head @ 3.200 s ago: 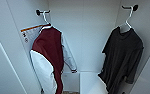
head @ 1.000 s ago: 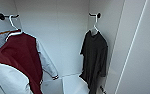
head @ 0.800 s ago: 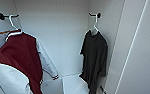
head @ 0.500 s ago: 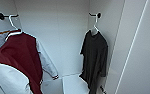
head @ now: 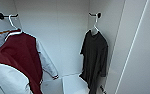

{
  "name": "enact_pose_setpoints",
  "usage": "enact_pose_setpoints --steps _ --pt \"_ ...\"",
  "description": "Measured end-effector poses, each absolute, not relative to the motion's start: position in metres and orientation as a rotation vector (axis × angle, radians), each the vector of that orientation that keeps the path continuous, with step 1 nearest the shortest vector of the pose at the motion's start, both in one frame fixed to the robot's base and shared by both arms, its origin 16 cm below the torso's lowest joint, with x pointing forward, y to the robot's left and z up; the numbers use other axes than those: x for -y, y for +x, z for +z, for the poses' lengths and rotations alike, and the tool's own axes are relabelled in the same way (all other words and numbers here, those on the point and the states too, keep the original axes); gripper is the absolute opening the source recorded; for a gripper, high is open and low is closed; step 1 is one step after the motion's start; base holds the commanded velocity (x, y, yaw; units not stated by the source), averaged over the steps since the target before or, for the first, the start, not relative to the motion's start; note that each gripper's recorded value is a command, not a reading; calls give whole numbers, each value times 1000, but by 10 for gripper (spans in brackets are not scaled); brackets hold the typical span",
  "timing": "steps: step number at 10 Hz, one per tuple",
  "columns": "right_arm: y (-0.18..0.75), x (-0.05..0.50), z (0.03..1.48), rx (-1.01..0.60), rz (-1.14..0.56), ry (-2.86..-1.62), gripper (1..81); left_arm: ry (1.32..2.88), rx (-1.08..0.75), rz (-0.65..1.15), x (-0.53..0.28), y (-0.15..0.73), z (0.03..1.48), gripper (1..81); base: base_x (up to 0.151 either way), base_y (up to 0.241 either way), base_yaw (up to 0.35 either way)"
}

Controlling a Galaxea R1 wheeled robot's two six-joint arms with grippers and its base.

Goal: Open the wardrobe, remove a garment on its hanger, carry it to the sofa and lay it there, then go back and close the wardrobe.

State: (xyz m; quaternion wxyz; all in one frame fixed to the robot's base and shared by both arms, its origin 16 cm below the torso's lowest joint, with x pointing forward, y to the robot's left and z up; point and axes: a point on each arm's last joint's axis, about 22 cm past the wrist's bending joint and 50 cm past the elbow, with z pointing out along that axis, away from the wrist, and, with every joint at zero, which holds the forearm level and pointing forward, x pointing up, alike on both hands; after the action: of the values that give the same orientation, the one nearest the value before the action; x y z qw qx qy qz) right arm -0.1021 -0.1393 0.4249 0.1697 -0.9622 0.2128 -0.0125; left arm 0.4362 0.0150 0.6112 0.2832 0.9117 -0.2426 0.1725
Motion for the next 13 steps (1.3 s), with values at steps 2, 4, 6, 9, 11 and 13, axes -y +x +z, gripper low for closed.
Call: enact_pose_setpoints --steps 2,4,6,9,11,13 --pt "-103 140 425 -603 -36 -2737 811 2415 617 453 -9 450 638 811 0 0 0" --pt "-102 141 425 -603 -35 -2738 811 2373 612 533 9 504 697 811 0 0 0" --pt "-100 142 425 -602 -38 -2739 811 2352 623 547 27 526 732 811 0 0 0" --pt "-98 142 425 -602 -39 -2740 811 2343 609 576 53 565 788 811 0 0 0" --pt "-96 143 425 -602 -43 -2740 811 2292 609 624 94 589 848 811 0 0 0" --pt "-96 143 425 -602 -42 -2740 811 2242 579 627 138 596 901 811 0 0 0"
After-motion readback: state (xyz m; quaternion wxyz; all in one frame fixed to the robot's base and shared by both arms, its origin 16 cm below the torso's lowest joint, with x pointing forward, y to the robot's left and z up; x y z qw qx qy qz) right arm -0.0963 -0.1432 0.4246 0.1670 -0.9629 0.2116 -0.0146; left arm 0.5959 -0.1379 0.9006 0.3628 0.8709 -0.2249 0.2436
